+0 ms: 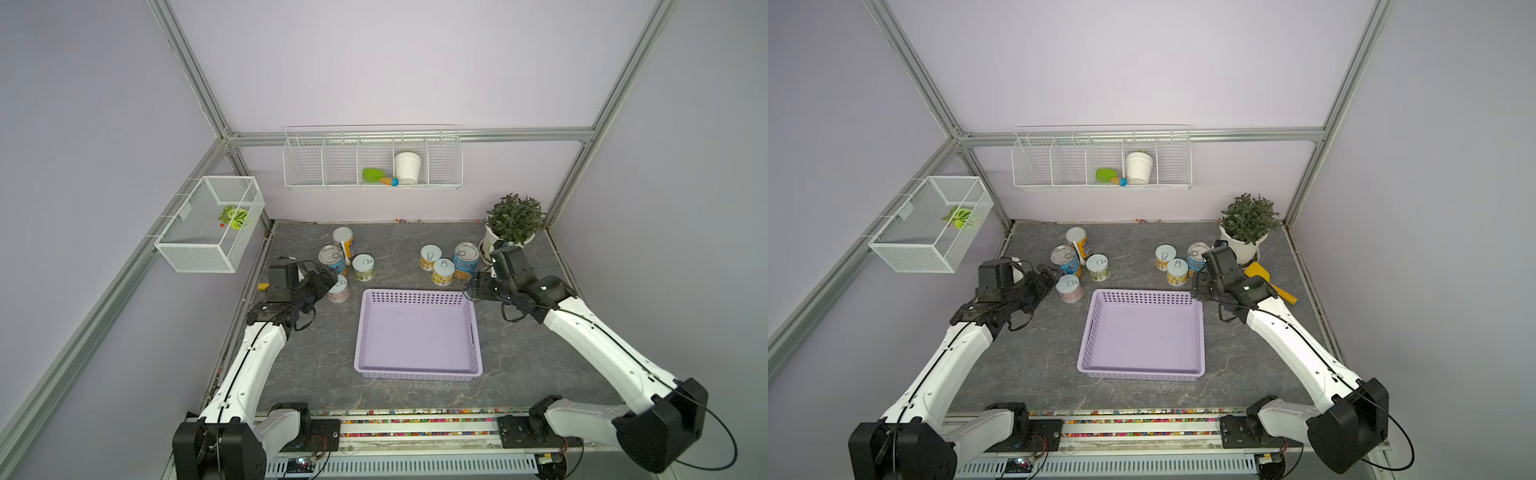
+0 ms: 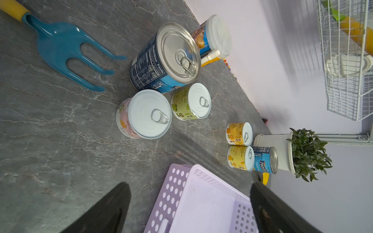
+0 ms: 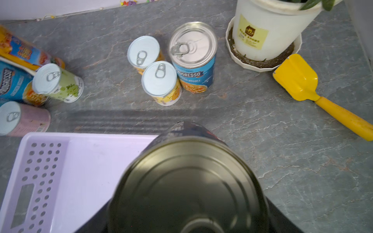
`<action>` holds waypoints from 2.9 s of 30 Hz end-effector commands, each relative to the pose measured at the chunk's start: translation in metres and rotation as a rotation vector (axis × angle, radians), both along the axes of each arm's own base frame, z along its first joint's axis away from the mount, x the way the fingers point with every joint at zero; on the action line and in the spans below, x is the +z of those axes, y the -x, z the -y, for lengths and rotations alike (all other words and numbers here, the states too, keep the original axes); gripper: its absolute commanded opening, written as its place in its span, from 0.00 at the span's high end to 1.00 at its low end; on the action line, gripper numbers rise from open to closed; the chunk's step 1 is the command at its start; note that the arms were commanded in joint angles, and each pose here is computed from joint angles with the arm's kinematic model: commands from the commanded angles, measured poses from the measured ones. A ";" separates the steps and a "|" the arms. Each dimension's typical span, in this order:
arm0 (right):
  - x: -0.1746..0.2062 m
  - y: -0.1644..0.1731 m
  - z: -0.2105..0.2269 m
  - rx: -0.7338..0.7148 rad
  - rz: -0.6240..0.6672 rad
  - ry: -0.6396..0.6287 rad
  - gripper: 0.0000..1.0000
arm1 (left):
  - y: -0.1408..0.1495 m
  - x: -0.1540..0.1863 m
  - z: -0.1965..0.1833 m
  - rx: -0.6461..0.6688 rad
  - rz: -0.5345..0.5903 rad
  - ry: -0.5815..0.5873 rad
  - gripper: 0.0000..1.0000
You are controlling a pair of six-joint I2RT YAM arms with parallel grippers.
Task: Put the canned food in the basket
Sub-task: Pick up the canned food from the center of the board, then place the canned food in the basket, then pick up the canned food from the center of the board.
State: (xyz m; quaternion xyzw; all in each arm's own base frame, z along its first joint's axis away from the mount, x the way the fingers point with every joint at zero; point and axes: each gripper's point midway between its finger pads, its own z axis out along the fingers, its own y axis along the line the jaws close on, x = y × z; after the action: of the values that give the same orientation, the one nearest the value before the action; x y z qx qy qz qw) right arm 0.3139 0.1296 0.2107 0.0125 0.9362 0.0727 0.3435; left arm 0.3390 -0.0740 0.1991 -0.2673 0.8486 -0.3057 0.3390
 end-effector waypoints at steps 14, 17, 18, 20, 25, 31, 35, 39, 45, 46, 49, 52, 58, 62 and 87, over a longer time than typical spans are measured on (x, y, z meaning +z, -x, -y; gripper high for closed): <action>-0.011 0.009 -0.045 0.143 0.019 -0.057 0.66 | -0.006 -0.006 0.004 -0.013 -0.024 0.004 0.03; -0.023 0.004 -0.049 0.147 -0.012 -0.040 0.67 | -0.006 -0.007 0.004 -0.017 -0.028 0.003 0.03; -0.026 0.002 -0.050 0.149 -0.018 -0.036 0.67 | -0.006 -0.007 0.004 -0.017 -0.027 0.002 0.03; -0.031 -0.001 -0.052 0.153 -0.026 -0.025 0.67 | -0.006 -0.006 0.004 -0.016 -0.026 0.003 0.02; -0.043 -0.011 -0.057 0.169 -0.035 0.012 0.67 | -0.005 -0.006 0.005 -0.019 -0.025 0.008 0.02; -0.060 -0.022 -0.059 0.160 -0.070 0.070 0.67 | -0.005 -0.005 0.005 -0.022 -0.024 0.009 0.02; -0.067 -0.024 -0.060 0.159 -0.082 0.095 0.66 | -0.005 -0.004 0.005 -0.022 -0.021 0.007 0.02; -0.072 -0.027 -0.063 0.164 -0.089 0.123 0.63 | -0.005 -0.004 0.005 -0.023 -0.024 0.008 0.02; -0.085 -0.032 -0.064 0.155 -0.108 0.185 0.60 | -0.004 -0.004 0.005 -0.022 -0.027 0.007 0.02; -0.086 -0.033 -0.064 0.154 -0.110 0.196 0.59 | -0.004 -0.003 0.005 -0.021 -0.023 0.008 0.02; -0.090 -0.035 -0.063 0.146 -0.118 0.222 0.56 | -0.004 -0.003 0.005 -0.022 -0.023 0.005 0.02; -0.092 -0.037 -0.063 0.142 -0.121 0.233 0.47 | -0.004 -0.002 0.005 -0.021 -0.021 0.005 0.02; -0.089 -0.038 -0.059 0.128 -0.107 0.243 0.22 | -0.004 -0.002 0.004 -0.019 -0.022 0.005 0.02; -0.086 -0.037 -0.061 0.135 -0.091 0.229 0.04 | -0.004 -0.003 0.004 -0.020 -0.022 0.002 0.02; 0.057 0.042 -0.014 0.016 0.280 -0.197 0.02 | -0.012 -0.007 0.009 -0.075 -0.025 -0.104 0.01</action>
State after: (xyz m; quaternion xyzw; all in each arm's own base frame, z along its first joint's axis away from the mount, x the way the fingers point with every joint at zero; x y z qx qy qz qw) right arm 0.2657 0.1410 0.2689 0.0263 0.8778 0.1658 0.4486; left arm 0.3455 -0.0742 0.1762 -0.2620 0.8679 -0.2802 0.3155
